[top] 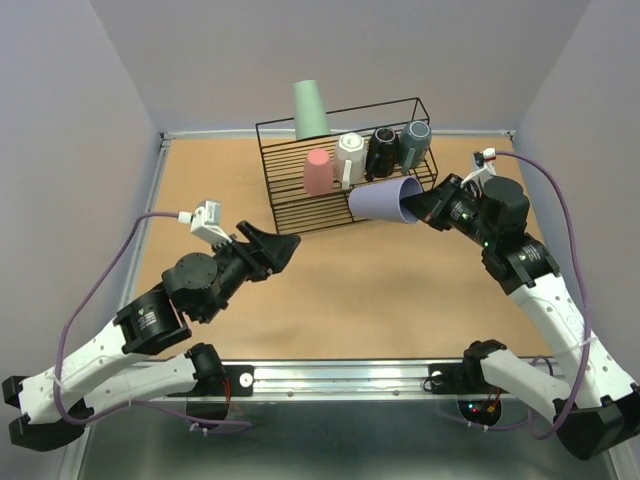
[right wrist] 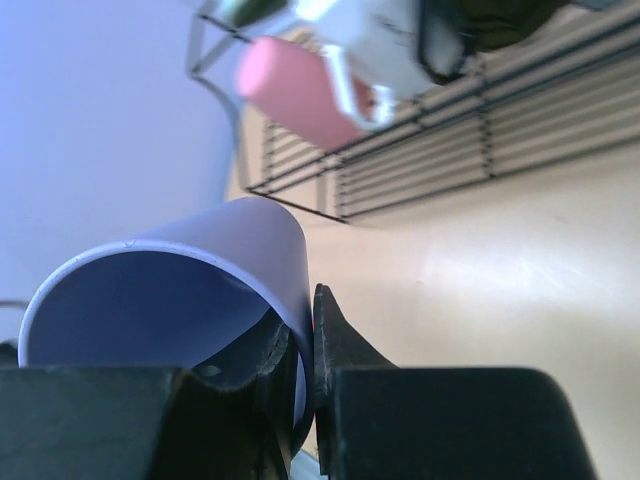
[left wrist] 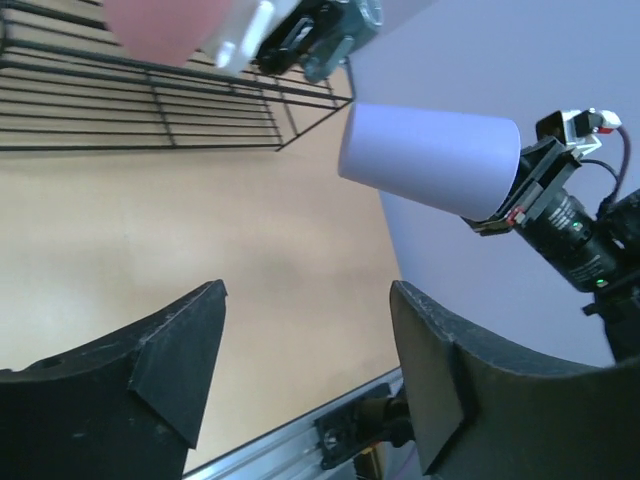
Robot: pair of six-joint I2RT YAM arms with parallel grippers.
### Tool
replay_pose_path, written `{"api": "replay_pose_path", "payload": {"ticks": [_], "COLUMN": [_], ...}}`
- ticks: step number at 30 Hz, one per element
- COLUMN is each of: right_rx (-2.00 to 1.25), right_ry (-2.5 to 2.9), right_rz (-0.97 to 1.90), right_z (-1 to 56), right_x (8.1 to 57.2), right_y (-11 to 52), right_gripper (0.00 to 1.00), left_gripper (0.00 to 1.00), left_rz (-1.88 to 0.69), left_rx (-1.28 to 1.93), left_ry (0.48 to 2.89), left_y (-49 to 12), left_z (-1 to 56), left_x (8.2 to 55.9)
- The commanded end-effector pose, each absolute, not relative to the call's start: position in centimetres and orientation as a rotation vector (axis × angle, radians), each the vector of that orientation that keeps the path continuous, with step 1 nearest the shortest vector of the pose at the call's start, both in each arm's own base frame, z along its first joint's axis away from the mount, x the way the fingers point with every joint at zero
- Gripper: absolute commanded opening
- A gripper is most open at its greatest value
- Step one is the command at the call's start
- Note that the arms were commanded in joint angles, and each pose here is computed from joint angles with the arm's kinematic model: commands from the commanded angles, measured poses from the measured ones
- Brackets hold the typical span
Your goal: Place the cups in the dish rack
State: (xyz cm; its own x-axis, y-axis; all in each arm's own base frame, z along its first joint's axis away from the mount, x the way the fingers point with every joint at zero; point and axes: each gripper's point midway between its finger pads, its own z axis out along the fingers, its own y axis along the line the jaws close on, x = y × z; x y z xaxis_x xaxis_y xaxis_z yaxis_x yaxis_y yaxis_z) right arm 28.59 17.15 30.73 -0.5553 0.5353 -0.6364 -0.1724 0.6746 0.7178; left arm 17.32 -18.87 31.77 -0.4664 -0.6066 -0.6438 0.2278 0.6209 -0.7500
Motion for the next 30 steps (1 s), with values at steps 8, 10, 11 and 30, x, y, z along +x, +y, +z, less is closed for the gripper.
{"api": "replay_pose_path", "payload": {"ticks": [8, 10, 11, 30], "right_rx": [0.054, 0.045, 0.023, 0.055], "right_ry": [1.452, 1.426, 1.374, 1.305], "right_rz": [1.494, 1.538, 1.564, 1.736], "right_z": [44.9, 45.4, 46.4, 48.0], "right_x": [24.2, 23.8, 23.4, 22.7], "right_y": [20.8, 20.9, 20.9, 21.3], "right_gripper": [0.0, 0.0, 0.0, 0.0], "left_gripper": [0.86, 0.87, 0.87, 0.92], "left_rz": [-1.411, -1.454, -1.464, -1.548], "left_rx": [-0.184, -0.193, -0.195, -0.172], "left_ry": [1.574, 1.531, 1.521, 1.067], "left_y": [-27.6, -28.2, -28.5, -28.2], "left_z": [43.6, 44.6, 44.6, 50.3], "left_x": [17.6, 17.8, 17.8, 18.5]}}
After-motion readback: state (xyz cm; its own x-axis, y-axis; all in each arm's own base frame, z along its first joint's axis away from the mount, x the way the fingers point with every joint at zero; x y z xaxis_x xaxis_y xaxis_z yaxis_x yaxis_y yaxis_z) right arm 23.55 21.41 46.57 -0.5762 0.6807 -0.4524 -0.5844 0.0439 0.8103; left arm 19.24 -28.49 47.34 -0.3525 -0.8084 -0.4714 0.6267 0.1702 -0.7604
